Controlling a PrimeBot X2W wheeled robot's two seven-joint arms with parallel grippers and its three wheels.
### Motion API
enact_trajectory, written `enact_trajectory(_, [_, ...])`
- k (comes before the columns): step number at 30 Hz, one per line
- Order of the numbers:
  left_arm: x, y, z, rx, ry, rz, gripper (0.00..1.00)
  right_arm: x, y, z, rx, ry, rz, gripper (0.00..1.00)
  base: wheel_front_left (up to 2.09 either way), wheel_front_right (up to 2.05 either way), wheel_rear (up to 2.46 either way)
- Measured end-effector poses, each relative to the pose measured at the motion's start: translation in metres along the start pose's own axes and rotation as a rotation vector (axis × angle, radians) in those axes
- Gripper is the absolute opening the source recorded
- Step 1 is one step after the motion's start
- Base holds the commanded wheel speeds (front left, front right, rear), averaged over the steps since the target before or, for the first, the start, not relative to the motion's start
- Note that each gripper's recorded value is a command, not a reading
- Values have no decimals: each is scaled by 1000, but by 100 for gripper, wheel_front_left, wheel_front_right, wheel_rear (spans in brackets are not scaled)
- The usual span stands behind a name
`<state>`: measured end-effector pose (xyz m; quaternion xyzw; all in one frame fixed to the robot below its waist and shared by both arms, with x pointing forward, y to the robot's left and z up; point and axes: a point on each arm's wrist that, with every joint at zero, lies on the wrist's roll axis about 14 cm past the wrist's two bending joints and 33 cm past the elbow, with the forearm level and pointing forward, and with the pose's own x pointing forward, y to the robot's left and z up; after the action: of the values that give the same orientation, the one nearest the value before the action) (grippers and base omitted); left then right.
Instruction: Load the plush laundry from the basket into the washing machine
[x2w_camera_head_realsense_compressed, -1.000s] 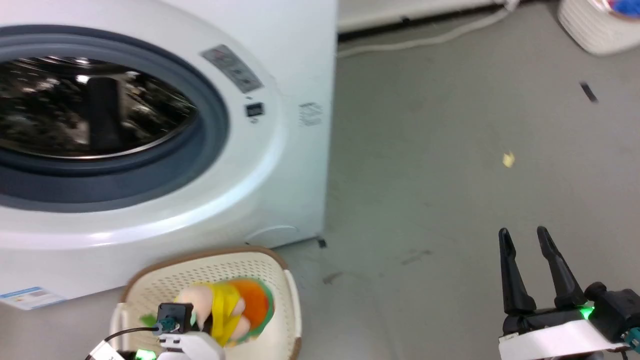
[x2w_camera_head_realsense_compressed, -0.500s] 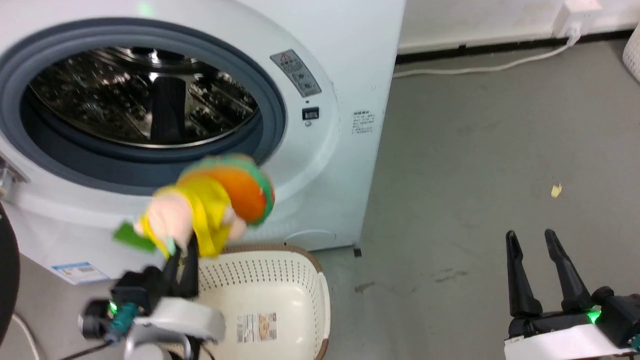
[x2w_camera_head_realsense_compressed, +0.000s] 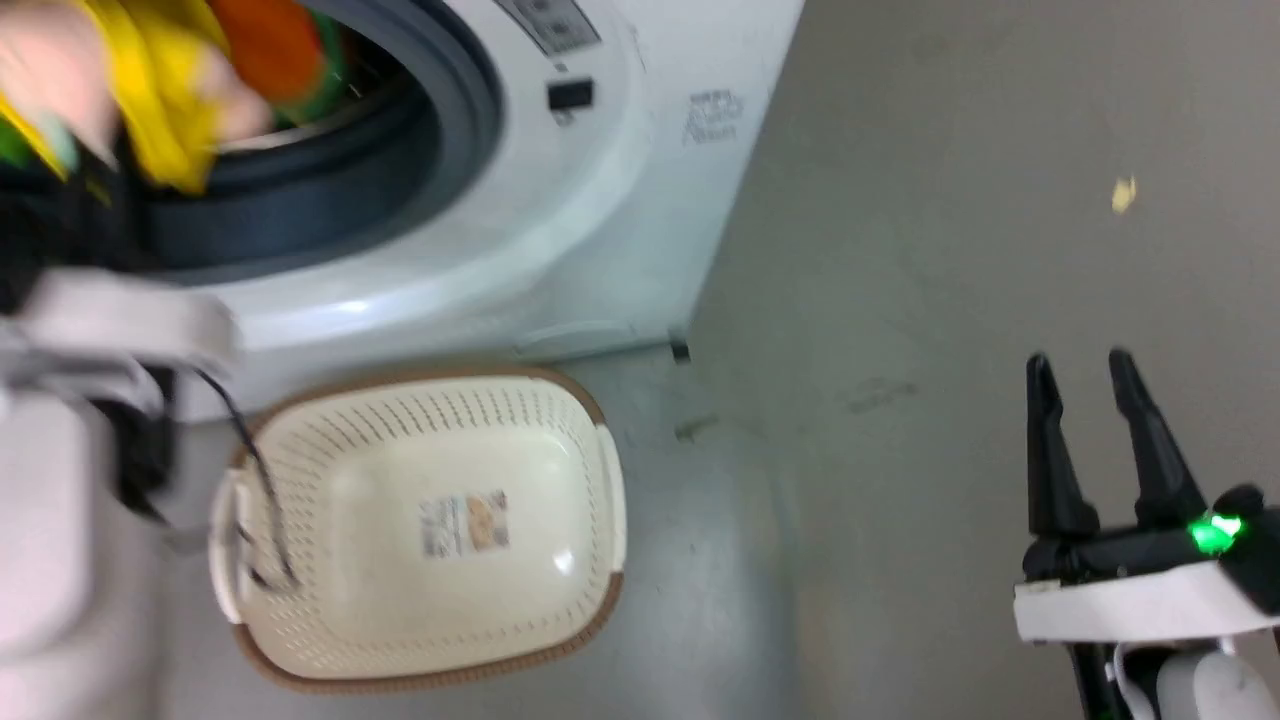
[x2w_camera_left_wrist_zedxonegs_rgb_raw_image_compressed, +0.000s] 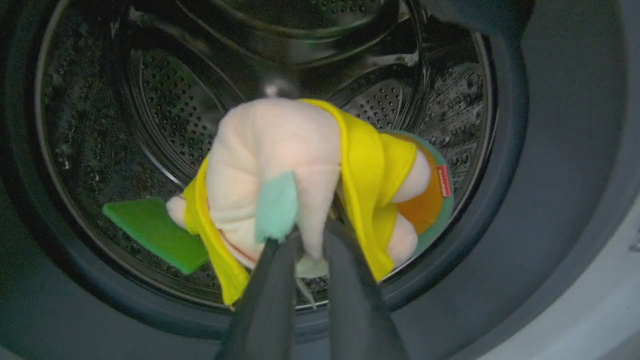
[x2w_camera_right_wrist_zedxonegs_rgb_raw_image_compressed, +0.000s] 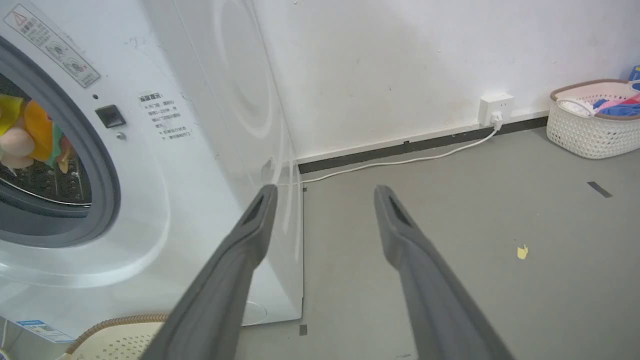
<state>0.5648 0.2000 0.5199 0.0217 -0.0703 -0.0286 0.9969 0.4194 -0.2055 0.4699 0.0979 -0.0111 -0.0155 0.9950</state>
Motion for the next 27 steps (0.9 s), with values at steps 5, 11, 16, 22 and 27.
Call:
enact_trajectory(5, [57, 15, -37, 87, 135, -28, 0, 13, -17, -21, -1, 41, -46, 100, 0, 0, 0])
enact_trajectory(11, [104, 29, -99, 194, 358, -36, 0, 22, -39, -43, -8, 85, -103, 100, 0, 0, 0])
enact_trajectory(16, [119, 28, -152, 226, 549, -43, 0, 18, -53, -57, -22, 129, -140, 100, 0, 0, 0])
enact_trajectory(22, [125, 16, -182, 213, 676, -65, 0, 16, -60, -62, -26, 145, -162, 100, 0, 0, 0])
enact_trajectory(27, [122, 14, -182, 215, 685, -76, 0, 16, -59, -60, -21, 138, -159, 100, 0, 0, 0])
